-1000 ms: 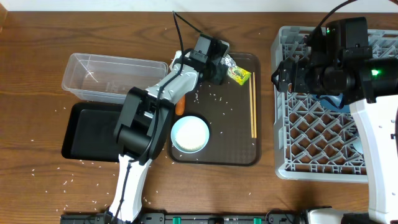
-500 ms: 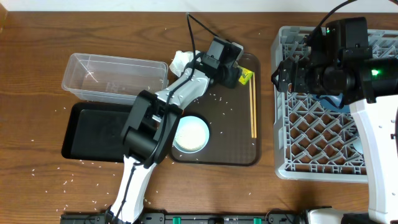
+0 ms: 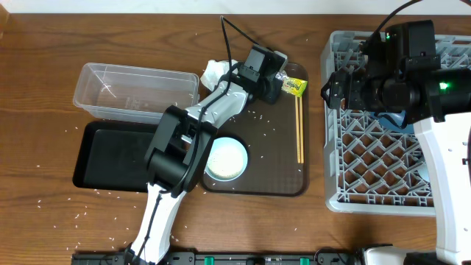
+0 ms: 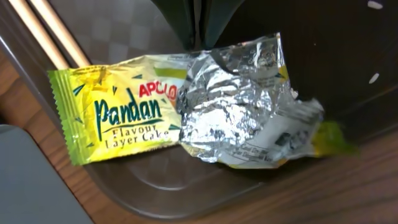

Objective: Sort waste into correct bins and load items into the dishwasher rack

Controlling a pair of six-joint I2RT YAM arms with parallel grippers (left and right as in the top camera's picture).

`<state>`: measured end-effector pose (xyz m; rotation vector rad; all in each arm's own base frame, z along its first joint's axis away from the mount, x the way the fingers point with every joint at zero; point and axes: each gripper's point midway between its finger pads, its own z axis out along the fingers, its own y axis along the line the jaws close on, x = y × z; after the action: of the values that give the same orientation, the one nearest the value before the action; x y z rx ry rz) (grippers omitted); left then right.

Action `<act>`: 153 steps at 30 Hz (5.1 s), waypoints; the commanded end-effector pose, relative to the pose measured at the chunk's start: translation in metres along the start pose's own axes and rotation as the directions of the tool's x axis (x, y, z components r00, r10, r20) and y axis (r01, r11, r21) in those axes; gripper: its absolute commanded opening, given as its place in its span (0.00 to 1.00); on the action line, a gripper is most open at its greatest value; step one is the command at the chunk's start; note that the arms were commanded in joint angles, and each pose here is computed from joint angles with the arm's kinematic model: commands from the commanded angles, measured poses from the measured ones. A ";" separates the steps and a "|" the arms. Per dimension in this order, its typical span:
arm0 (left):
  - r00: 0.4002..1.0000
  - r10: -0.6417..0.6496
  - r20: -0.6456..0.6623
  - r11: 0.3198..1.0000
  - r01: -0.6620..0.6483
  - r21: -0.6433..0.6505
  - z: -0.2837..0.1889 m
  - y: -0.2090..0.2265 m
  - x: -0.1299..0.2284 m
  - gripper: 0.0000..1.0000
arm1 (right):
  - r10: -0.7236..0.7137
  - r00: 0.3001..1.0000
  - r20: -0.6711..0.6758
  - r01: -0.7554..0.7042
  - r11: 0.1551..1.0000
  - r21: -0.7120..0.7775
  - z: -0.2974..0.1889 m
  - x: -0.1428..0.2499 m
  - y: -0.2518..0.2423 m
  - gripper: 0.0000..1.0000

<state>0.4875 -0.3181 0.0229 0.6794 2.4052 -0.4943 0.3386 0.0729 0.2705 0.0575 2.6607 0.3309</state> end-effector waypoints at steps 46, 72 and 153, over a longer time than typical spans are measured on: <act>0.998 0.034 0.049 0.999 -0.036 0.033 0.020 -0.013 -0.002 0.30 | -0.017 1.000 0.000 0.017 1.000 -0.005 0.000 0.001 0.004 0.99; 0.998 -0.037 -0.055 0.984 0.026 -0.178 -0.081 0.038 -0.015 0.06 | -0.017 1.000 0.003 0.017 1.000 -0.005 0.000 0.000 0.005 0.99; 0.913 -0.382 0.145 0.721 0.392 -0.572 -0.240 0.113 -0.013 0.06 | -0.028 1.000 -0.002 0.028 1.000 -0.011 0.001 0.002 0.009 0.99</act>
<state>0.4498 -0.1614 0.2003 0.1465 2.4779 -0.0190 0.3382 0.0775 0.2707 0.0394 2.6595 0.3356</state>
